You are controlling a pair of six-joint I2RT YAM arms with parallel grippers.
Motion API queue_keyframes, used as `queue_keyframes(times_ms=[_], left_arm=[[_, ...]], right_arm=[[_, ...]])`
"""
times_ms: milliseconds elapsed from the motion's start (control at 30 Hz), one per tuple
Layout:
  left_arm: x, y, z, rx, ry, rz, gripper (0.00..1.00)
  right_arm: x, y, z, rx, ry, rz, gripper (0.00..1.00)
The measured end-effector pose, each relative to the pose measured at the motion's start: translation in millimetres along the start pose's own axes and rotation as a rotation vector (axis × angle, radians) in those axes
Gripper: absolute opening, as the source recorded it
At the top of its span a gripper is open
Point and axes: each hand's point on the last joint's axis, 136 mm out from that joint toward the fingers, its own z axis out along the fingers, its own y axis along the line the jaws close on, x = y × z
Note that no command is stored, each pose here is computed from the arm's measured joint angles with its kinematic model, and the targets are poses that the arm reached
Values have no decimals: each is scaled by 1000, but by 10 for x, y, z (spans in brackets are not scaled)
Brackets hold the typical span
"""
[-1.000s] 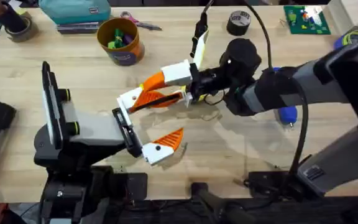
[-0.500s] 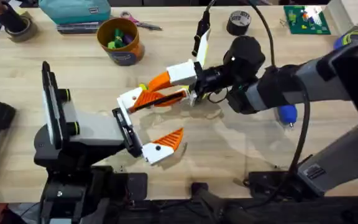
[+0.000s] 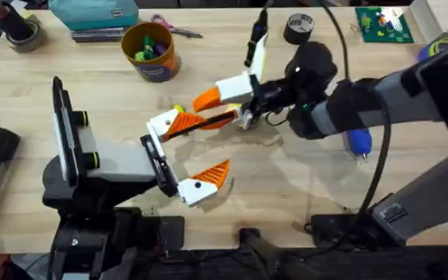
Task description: Pick up the gripper from the table and insert it into the empty holder that is missing its gripper. Then pick up a screw, insert it into the mounting hole, and use the screwdriver to tighten it. Finally, clean up the table by picking up the vegetable and placing it into the bucket.
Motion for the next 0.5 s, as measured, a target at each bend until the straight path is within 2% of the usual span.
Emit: queue_keyframes(times_ms=[167,300,500], left_arm=[[0,0,0,0,0,0,986],[0,0,0,0,0,0,986],[0,0,0,0,0,0,986]], right_arm=[[-175,-148,-334,44,-75,76,924],[-222,-146,-591,81,-126,117,937],[-268,64,-973,119,-220,32,951]])
